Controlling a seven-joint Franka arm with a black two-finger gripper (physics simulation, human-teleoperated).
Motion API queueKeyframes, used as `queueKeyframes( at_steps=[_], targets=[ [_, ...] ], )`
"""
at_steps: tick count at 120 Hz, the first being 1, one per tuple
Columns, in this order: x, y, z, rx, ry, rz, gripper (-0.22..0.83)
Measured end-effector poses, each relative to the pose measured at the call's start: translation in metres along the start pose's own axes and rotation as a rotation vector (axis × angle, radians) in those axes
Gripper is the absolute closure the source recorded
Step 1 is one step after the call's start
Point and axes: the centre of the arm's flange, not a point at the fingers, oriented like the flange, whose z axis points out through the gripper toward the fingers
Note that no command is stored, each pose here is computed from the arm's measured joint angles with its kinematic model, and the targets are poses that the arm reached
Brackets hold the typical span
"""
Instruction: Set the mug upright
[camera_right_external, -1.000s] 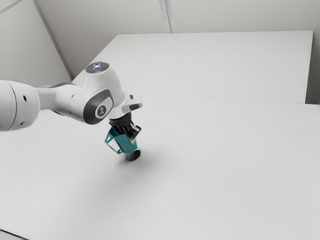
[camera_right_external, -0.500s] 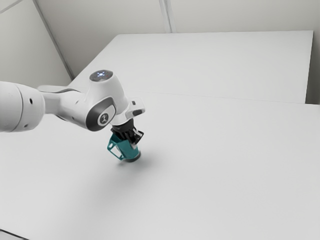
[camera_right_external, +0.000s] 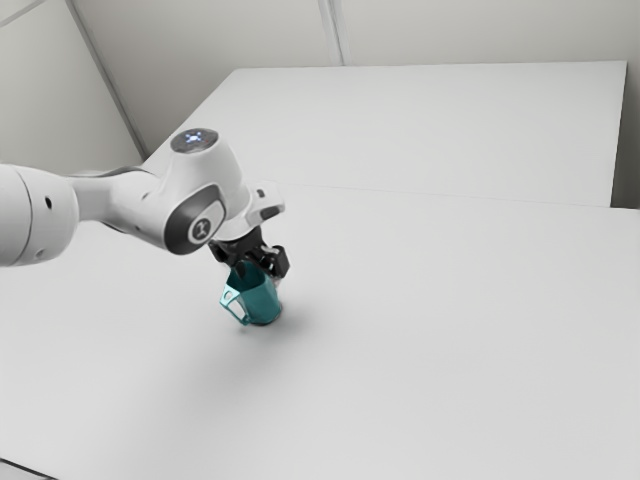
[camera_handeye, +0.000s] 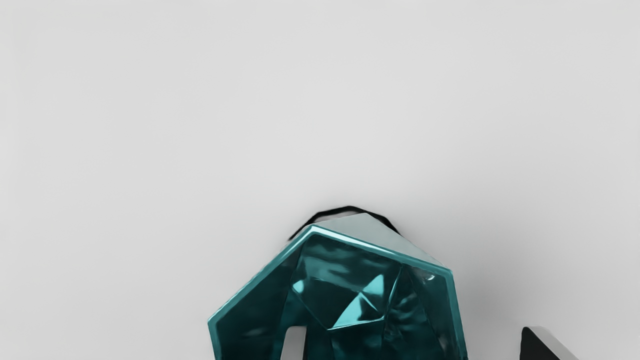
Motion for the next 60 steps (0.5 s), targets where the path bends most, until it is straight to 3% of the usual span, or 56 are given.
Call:
queueKeyframes(
  at_steps=[13,38,60],
  targets=[
    [0.002,-0.002,-0.037,0.022,0.028,-0.022,0.09],
    [0.056,0.006,-0.164,-0.027,0.088,-0.093,0.03],
    [0.065,-0.002,-0.249,-0.028,0.058,-0.128,0.01]
  ],
)
